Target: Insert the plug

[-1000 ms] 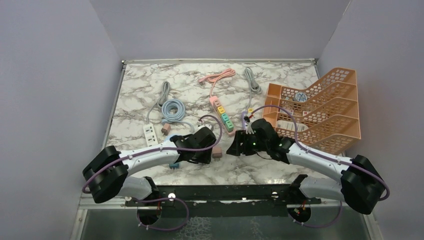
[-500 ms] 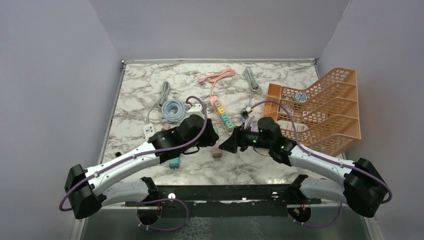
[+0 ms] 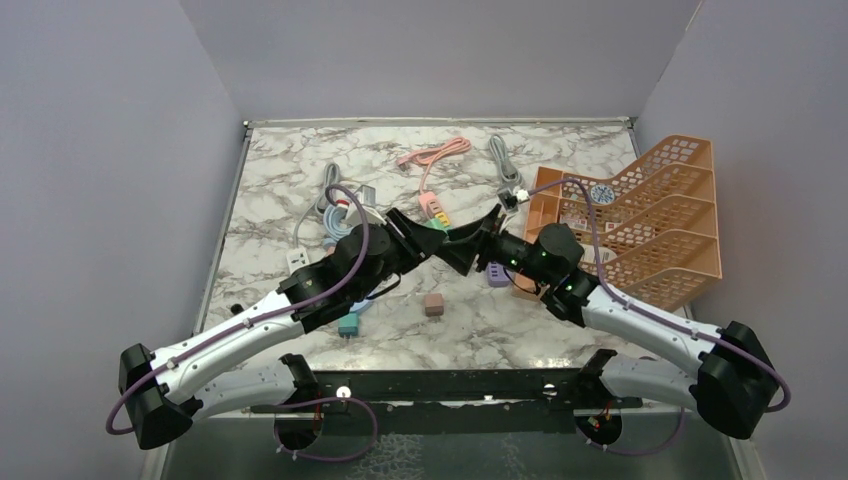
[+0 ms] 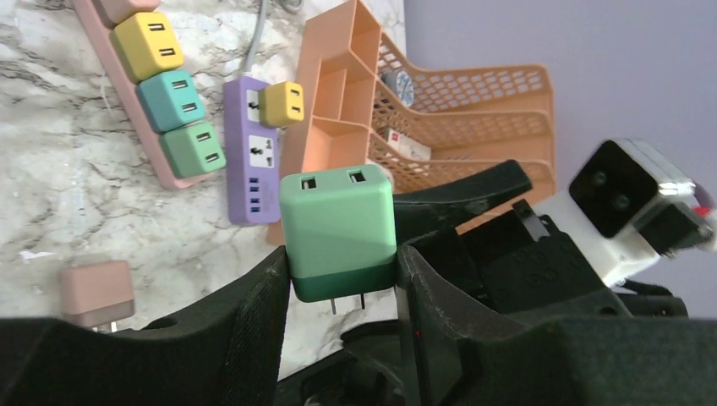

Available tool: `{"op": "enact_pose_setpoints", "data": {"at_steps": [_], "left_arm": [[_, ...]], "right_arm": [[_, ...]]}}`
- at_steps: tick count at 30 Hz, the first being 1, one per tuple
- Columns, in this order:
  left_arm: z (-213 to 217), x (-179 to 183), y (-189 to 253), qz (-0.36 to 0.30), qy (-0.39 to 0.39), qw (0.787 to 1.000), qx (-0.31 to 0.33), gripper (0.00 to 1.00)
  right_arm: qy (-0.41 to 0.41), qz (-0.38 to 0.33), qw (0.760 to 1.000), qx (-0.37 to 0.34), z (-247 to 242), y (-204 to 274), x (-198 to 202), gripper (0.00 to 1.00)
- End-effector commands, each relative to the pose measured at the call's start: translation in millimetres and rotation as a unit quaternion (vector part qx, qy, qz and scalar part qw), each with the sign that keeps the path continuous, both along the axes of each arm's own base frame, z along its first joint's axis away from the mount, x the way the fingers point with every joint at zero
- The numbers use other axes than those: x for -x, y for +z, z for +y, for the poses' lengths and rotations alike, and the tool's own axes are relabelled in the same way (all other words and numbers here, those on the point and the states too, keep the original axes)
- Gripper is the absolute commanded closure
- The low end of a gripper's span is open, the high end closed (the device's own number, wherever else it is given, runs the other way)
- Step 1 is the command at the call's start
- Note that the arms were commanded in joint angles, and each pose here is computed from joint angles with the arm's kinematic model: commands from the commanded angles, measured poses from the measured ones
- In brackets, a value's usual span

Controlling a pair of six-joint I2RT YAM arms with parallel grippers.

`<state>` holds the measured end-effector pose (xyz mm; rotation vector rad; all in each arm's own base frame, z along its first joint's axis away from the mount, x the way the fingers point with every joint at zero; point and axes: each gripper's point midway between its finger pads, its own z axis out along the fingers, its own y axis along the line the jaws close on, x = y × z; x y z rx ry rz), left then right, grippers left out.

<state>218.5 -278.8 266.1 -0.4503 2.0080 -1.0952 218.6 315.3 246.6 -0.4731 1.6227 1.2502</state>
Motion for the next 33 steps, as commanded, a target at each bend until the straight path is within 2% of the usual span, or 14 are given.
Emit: {"op": "enact_pose_setpoints", "data": {"at_steps": [1, 5, 13, 19, 22, 25, 30, 33], "left_arm": [[-1, -11, 43, -0.005, 0.046, 0.995, 0.093, 0.58], [-1, -11, 51, -0.006, 0.047, 0.994, 0.100, 0.57], [-1, -5, 44, 0.018, 0.043, 0.992, 0.114, 0.53], [-3, 0, 48, 0.031, 0.035, 0.990, 0.134, 0.47], [-3, 1, 50, 0.032, 0.033, 0.989, 0.139, 0.40], [4, -1, 54, 0.012, 0.041, 0.992, 0.120, 0.30], [20, -5, 64, -0.062, 0.035, 0.997, 0.036, 0.13], [24, 1, 78, -0.120, -0.005, 0.993, -0.014, 0.04]], "right_arm": [[-0.030, -0.077, 0.995, -0.053, 3, 61, -16, 0.39], [-0.051, -0.063, 0.994, -0.072, 2, 69, -24, 0.40], [-0.082, -0.048, 0.991, -0.097, -1, 79, -36, 0.49], [-0.087, -0.034, 0.991, -0.095, 6, 78, -44, 0.70], [-0.090, -0.025, 0.990, -0.102, 7, 79, -47, 0.77], [-0.091, -0.003, 0.990, -0.107, 8, 77, -47, 0.79], [-0.074, 0.024, 0.992, -0.102, 9, 76, -39, 0.82], [-0.063, 0.045, 0.992, -0.101, 8, 78, -32, 0.82]]}}
